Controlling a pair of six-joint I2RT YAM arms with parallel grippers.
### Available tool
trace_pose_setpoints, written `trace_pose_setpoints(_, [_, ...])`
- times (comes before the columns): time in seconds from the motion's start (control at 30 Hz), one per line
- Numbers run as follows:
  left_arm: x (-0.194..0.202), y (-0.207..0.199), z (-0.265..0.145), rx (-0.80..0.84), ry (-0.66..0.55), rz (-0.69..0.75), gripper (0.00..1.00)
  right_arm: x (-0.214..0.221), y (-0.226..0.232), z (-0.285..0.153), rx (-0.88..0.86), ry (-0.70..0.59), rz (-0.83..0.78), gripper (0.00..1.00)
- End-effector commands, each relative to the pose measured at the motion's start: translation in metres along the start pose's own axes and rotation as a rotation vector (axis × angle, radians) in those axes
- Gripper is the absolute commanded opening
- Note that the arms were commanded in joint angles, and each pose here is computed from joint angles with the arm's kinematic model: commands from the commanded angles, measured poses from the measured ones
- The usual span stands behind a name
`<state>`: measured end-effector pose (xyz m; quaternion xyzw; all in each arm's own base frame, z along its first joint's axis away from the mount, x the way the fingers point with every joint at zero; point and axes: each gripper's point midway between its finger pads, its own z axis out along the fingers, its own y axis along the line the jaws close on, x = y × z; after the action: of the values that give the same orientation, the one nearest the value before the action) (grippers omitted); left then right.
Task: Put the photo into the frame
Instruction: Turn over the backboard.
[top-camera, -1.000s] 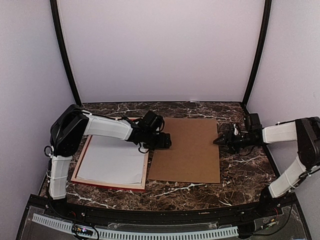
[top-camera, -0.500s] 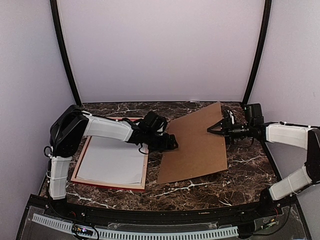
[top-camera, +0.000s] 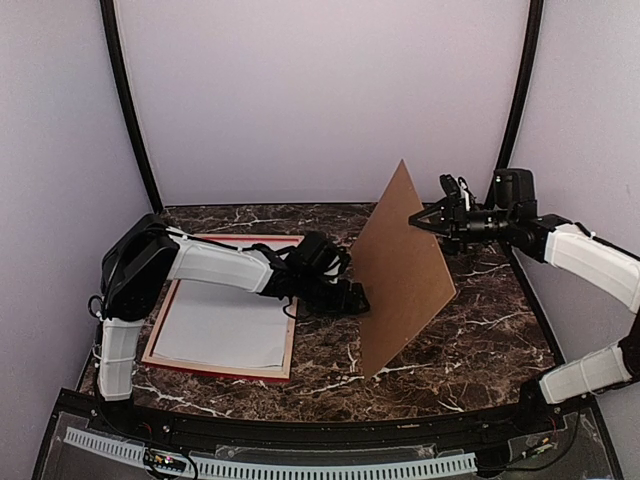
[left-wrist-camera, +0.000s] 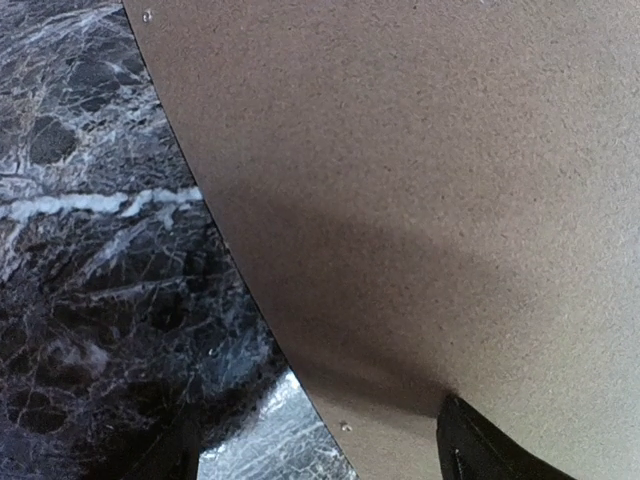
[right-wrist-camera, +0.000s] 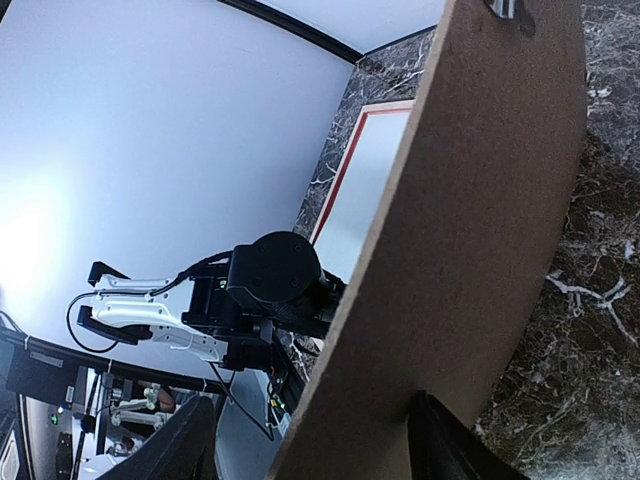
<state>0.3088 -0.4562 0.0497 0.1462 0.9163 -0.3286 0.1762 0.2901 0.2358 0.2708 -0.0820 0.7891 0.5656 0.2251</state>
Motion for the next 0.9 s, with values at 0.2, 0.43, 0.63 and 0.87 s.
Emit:
trace_pose_setpoints(0.2, [-0.017, -0.031, -0.038, 0.059, -0.052, 0.053, 0.84, -0.003, 0.036, 0.012, -0.045, 0.012, -0.055, 0.68])
trace_pose_setpoints(0.43, [-0.047, -0.057, -0.080, 0.075, -0.139, 0.104, 0.85, -0.003, 0.053, 0.021, -0.062, 0.023, -0.074, 0.69])
trace_pose_setpoints(0.63, [-0.074, -0.078, -0.128, 0.106, -0.237, 0.112, 0.85, -0.001, 0.060, 0.030, -0.073, 0.039, -0.082, 0.69])
trace_pose_setpoints(0.87, [-0.104, -0.117, -0.190, 0.200, -0.368, 0.142, 0.85, 0.002, 0.071, 0.041, -0.095, 0.055, -0.093, 0.70])
